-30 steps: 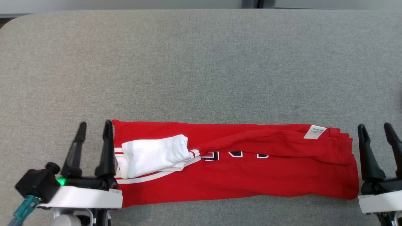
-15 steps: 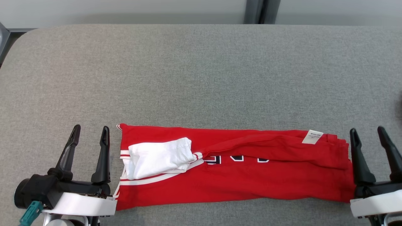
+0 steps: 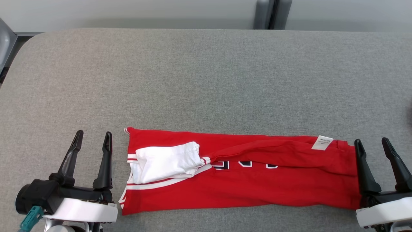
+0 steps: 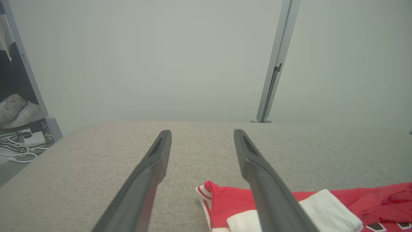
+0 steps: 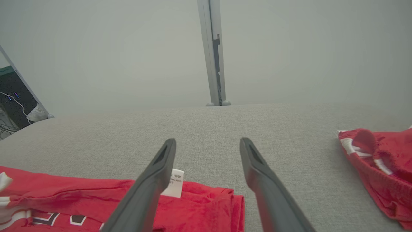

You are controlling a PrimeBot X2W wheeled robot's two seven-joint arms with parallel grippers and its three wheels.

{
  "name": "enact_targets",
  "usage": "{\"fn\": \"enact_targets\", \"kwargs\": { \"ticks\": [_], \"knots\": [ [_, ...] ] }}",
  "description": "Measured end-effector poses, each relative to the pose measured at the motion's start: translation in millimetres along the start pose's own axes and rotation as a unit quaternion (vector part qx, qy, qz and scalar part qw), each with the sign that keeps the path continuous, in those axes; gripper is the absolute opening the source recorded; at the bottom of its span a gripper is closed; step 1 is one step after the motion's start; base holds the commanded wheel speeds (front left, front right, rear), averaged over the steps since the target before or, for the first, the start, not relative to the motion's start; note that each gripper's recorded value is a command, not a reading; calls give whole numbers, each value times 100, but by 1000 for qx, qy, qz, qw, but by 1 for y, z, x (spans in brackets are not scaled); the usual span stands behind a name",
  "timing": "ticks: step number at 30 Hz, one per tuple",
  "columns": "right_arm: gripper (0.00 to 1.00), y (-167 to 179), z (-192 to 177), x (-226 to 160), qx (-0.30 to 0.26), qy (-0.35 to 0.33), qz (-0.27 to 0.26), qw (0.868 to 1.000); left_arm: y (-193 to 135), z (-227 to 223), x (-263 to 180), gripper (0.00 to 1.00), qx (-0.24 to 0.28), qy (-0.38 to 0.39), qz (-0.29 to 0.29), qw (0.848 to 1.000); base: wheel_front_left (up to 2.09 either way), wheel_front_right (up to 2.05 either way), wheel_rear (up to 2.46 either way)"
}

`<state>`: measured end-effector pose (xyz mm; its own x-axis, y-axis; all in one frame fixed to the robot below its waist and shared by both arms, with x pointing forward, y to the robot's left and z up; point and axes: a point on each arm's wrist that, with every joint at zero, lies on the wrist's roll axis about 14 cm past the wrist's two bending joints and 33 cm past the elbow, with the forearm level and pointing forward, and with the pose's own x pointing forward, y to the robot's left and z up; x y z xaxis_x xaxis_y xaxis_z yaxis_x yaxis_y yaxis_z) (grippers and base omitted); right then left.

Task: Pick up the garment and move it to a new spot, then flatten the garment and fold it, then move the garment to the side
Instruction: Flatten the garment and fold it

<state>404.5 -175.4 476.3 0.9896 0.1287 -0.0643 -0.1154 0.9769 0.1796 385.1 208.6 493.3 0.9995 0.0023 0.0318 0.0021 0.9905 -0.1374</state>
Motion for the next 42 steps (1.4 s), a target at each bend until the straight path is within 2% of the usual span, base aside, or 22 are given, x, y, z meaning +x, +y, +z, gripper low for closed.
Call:
{"fn": "enact_targets", "kwargs": {
  "ticks": [5,12,23,31,32,33,34,35,38,42],
  "knots": [
    [100,0,-2,8,3,3,4,1000,3,-2,1,100,-2,1,7,1000,0,0,0],
    [100,-28,-20,22,-3,34,-20,999,3,-3,8,100,-5,-2,9,1000,0,0,0],
    [100,-12,-103,5,58,153,-15,986,5,-10,11,100,-10,5,15,1000,0,0,0],
    [100,3,-124,-4,98,177,-13,979,5,-14,12,100,-7,9,16,1000,0,0,0],
    [94,4,-126,-4,103,178,-13,978,5,-14,13,100,-7,9,16,1000,0,0,0],
    [48,5,-127,-4,105,179,-13,978,5,-14,13,100,-6,9,16,1000,0,0,0],
    [35,5,-128,-4,109,179,-13,978,5,-14,13,100,-7,9,15,1000,0,0,0],
    [0,7,-129,-3,113,181,-11,977,5,-14,13,100,-8,9,16,1000,0,0,0],
    [0,13,-130,-2,120,181,-4,976,7,-14,14,100,-7,9,18,1000,0,0,0],
    [0,1,-127,-3,115,173,-12,978,7,-13,15,100,-5,6,19,1000,0,0,0]
  ]
}}
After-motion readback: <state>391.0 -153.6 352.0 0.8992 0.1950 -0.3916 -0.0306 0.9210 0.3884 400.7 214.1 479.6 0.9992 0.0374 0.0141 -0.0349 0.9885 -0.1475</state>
